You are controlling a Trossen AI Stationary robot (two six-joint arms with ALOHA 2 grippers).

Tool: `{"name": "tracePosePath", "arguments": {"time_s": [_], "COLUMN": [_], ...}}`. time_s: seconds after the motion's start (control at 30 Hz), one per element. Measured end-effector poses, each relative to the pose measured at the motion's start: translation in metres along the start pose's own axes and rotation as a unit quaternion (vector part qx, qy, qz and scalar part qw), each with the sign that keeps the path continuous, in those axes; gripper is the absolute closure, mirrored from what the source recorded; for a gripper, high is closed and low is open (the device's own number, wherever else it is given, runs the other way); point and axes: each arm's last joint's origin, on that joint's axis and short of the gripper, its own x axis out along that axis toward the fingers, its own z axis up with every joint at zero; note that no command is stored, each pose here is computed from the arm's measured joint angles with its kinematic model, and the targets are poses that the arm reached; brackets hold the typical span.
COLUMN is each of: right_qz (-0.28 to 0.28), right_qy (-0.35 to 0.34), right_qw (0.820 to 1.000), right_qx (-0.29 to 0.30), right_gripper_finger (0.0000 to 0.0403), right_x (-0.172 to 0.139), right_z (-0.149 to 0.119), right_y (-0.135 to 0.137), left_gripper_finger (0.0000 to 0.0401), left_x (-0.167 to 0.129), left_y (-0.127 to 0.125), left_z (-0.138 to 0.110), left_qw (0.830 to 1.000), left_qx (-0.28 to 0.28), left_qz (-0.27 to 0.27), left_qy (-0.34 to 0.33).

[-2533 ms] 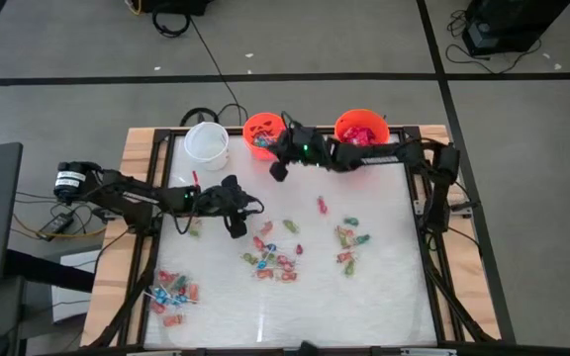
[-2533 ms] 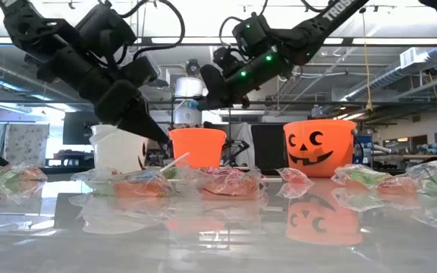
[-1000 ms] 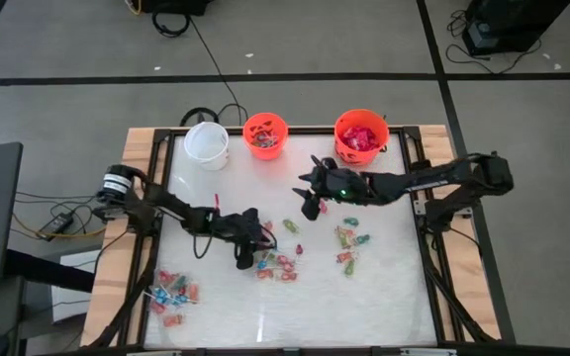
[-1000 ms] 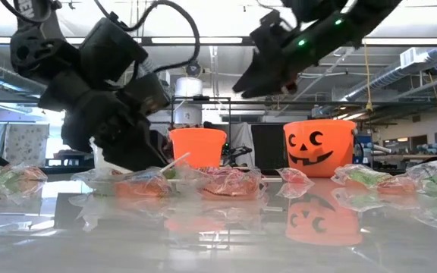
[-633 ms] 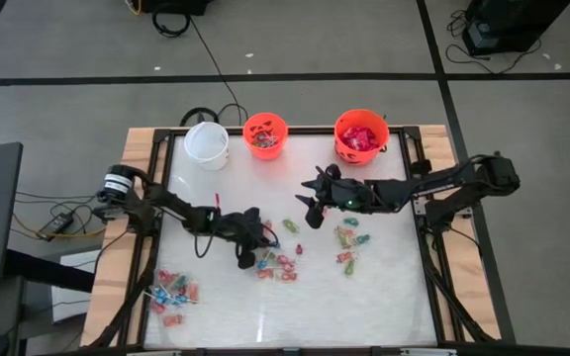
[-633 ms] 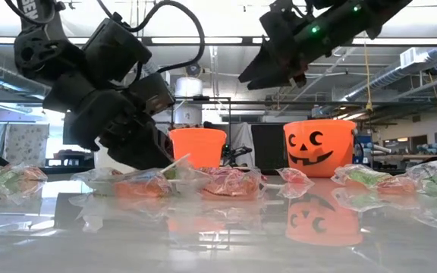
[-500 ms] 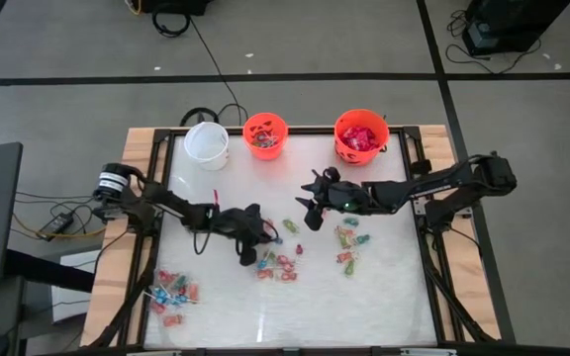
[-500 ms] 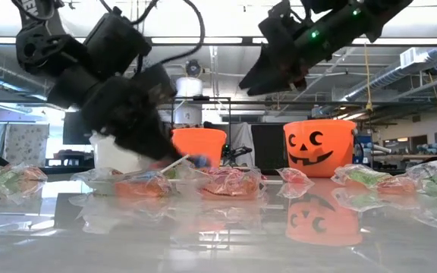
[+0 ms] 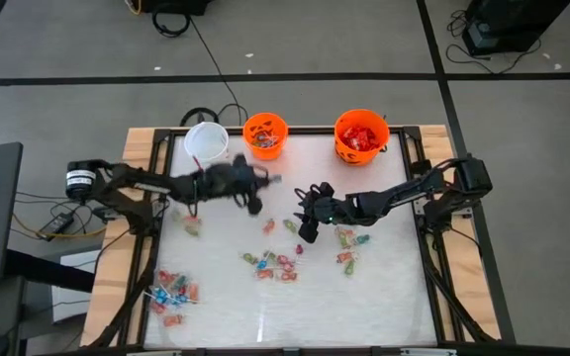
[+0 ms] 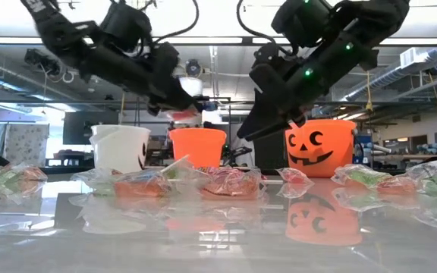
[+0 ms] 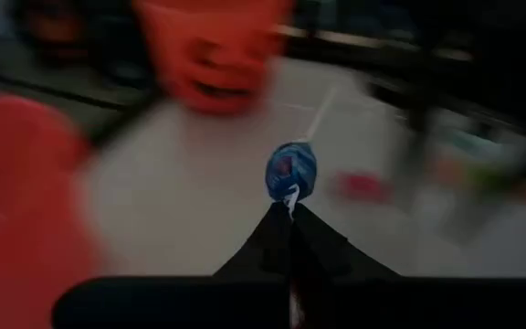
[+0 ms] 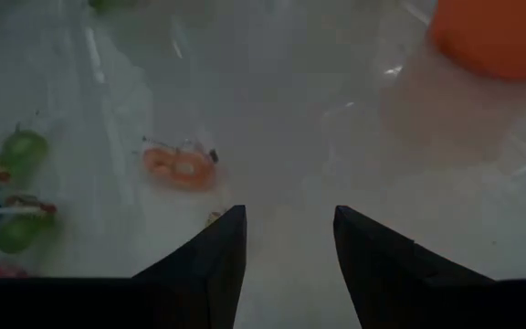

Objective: Sort candy by brand, put in halloween buckets
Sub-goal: Put the blue lollipop into the left orange bucket

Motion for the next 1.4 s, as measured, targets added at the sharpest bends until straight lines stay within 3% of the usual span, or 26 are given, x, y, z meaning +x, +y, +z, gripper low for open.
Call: {"name": "tracePosePath", "arguments": {"time_s": [0.1,0.2,0.4,0.53,0.63,0.8,0.97,1.13,1.4], "right_qz": [0.007,0.011,0.014,0.008,-0.001,-0.002,0.034,0.129,0.078], "right_qy": [-0.004,-0.012,-0.001,0.005,0.009,0.015,-0.002,-0.036,-0.014], "right_qw": [1.0,1.0,1.0,1.0,1.0,1.0,0.999,0.99,0.992], "right_qx": [0.001,-0.003,-0.015,-0.019,-0.022,-0.027,-0.038,-0.049,-0.1], "right_gripper_finger": [0.0225,0.0225,0.0225,0.0225,0.0225,0.0224,0.022,0.0209,0.0163], "right_x": [0.0,-0.002,-0.005,-0.005,-0.005,-0.005,-0.003,0.017,0.042], "right_z": [0.002,0.005,0.002,0.0,-0.001,-0.002,0.003,0.005,0.009], "right_y": [-0.001,-0.001,0.003,0.003,0.002,0.001,0.003,0.016,0.016], "left_gripper_finger": [0.0399,0.0399,0.0399,0.0399,0.0399,0.0399,0.0399,0.0396,0.036], "left_x": [0.005,0.009,0.009,0.01,0.008,-0.001,-0.009,-0.013,-0.014], "left_y": [0.034,0.062,0.077,0.062,0.038,0.001,-0.017,-0.024,-0.031], "left_z": [0.016,0.033,0.039,0.027,0.009,-0.021,-0.04,-0.059,-0.084], "left_qw": [0.998,0.997,0.997,0.995,0.991,0.984,0.987,0.99,0.988], "left_qx": [-0.004,-0.019,-0.041,-0.055,-0.042,-0.029,-0.048,-0.078,-0.099], "left_qz": [0.056,0.071,0.067,0.04,0.004,-0.048,-0.061,-0.063,-0.075], "left_qy": [-0.018,-0.026,0.002,0.067,0.124,0.166,0.139,0.098,0.091]}}
